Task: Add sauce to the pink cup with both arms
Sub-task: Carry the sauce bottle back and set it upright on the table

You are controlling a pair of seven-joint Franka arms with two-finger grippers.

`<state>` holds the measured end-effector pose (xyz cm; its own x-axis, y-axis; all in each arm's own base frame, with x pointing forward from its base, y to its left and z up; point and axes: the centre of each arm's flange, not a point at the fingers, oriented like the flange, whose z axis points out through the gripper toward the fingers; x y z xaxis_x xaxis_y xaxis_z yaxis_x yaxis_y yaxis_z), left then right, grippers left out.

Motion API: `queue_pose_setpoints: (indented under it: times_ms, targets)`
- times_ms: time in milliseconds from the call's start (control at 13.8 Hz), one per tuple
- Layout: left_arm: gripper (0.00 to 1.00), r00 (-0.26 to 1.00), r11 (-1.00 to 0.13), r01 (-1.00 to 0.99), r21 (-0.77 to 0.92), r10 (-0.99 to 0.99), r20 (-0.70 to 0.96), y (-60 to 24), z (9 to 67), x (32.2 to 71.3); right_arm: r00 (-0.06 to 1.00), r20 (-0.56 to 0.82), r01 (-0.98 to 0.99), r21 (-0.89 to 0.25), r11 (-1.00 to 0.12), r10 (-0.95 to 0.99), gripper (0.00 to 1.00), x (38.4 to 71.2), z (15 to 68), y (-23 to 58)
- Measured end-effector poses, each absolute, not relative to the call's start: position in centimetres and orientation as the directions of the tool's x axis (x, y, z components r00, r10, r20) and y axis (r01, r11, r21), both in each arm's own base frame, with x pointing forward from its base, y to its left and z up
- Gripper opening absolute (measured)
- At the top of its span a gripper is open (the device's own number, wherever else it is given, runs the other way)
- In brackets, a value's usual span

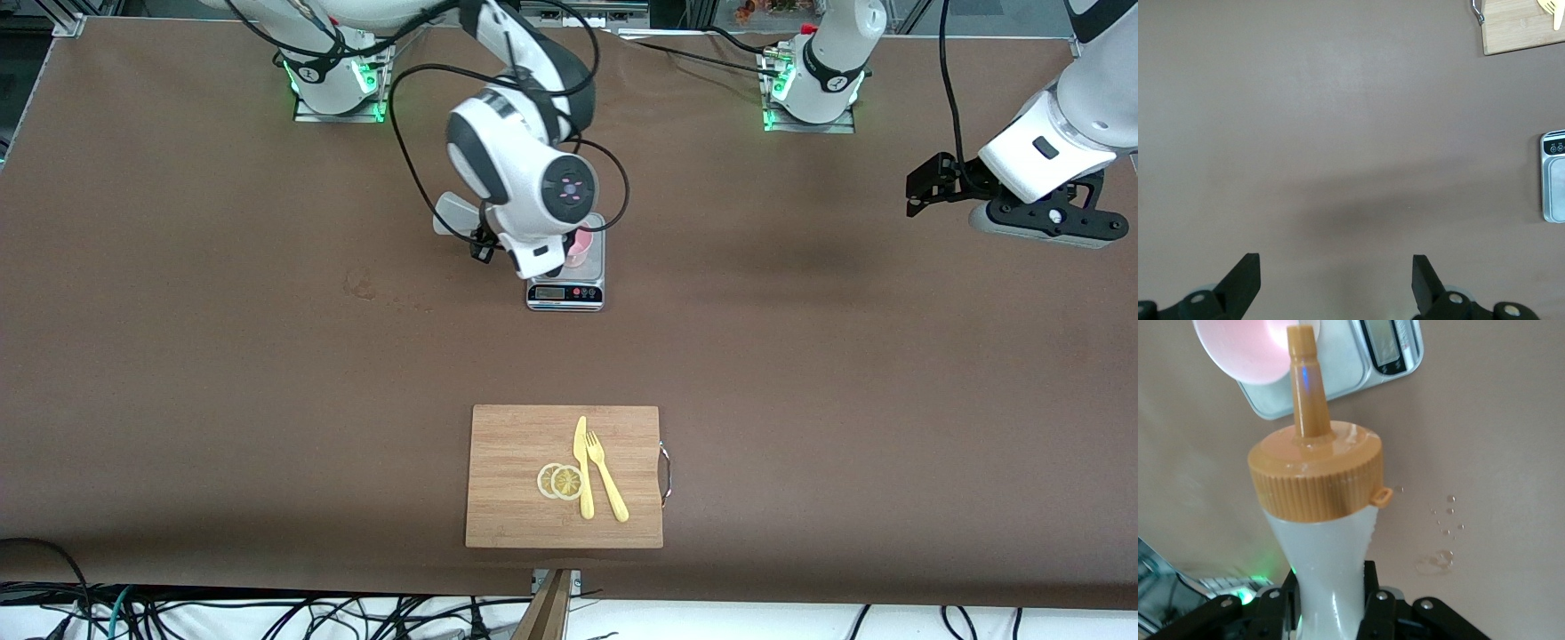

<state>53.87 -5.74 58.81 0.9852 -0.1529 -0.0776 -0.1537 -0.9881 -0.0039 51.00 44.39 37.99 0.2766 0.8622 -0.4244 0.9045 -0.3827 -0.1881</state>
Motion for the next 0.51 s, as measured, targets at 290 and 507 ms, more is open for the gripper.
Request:
queue_pose_setpoints:
  times_ms: [290, 507]
  targets:
    - [1.00, 0.985, -0.988, -0.154, -0.004, -0.153, -0.078, -5.7, 58.8, 53.9, 0.337, -0.189, 0.876, -0.297, -0.381, 0.922, 0.38, 54.7, 43.2, 36.3]
    - [1.00, 0.985, -0.988, -0.154, -0.004, -0.153, -0.078, -5.7, 58.8, 53.9, 0.355, -0.026, 0.866, -0.367, -0.340, 0.934, 0.38, 56.5, 46.2, 27.6]
